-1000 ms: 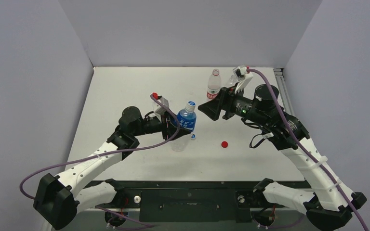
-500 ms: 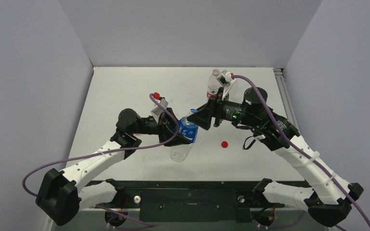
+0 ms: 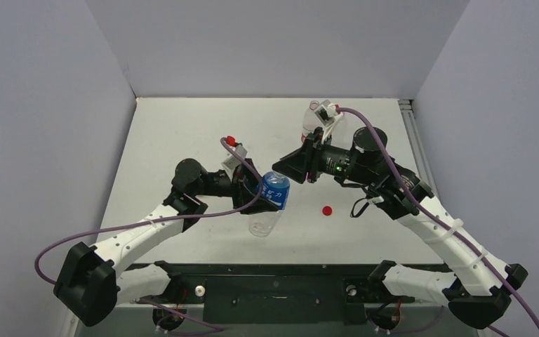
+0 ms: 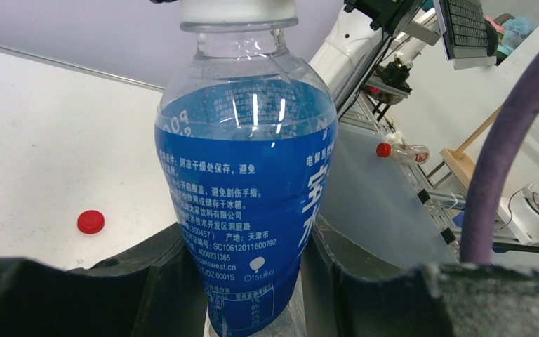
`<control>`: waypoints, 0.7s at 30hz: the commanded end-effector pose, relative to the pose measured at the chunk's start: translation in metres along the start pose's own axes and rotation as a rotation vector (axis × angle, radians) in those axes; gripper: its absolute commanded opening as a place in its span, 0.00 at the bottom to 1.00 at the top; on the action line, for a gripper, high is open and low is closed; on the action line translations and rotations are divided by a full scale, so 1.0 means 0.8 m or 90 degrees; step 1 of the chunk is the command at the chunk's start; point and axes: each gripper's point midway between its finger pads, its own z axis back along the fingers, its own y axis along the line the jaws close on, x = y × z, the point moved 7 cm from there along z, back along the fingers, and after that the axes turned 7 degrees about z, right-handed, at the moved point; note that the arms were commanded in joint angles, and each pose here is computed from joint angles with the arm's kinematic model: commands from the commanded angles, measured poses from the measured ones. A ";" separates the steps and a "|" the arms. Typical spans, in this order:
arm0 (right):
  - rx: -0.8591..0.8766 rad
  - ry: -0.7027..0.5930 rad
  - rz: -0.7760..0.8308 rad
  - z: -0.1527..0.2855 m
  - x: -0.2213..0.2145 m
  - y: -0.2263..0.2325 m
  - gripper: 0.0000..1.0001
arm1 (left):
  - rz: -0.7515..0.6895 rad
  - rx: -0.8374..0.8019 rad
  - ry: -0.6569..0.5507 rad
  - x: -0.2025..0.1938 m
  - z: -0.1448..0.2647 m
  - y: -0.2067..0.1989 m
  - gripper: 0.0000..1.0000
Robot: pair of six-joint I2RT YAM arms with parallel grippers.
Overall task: Screw on the bottle caps
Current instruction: Screw the bottle cap onto the plastic bottle.
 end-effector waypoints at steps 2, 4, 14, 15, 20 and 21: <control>0.000 -0.034 0.015 0.010 0.011 0.013 0.20 | -0.043 0.027 -0.024 0.015 -0.003 0.003 0.00; -0.029 -0.027 0.009 0.012 0.009 0.008 0.13 | -0.046 0.068 -0.031 0.017 -0.003 0.011 0.00; -0.329 0.023 -0.110 0.000 -0.018 -0.039 0.00 | -0.241 0.575 -0.213 0.046 0.015 0.043 0.00; -0.370 0.030 -0.122 -0.004 -0.024 -0.044 0.00 | -0.274 0.601 -0.230 0.051 0.017 0.039 0.00; -0.456 0.030 -0.157 -0.023 -0.040 -0.052 0.00 | -0.371 0.736 -0.257 0.050 0.006 0.026 0.00; -0.473 0.022 -0.165 -0.026 -0.041 -0.055 0.00 | -0.376 0.740 -0.268 0.053 0.004 0.023 0.00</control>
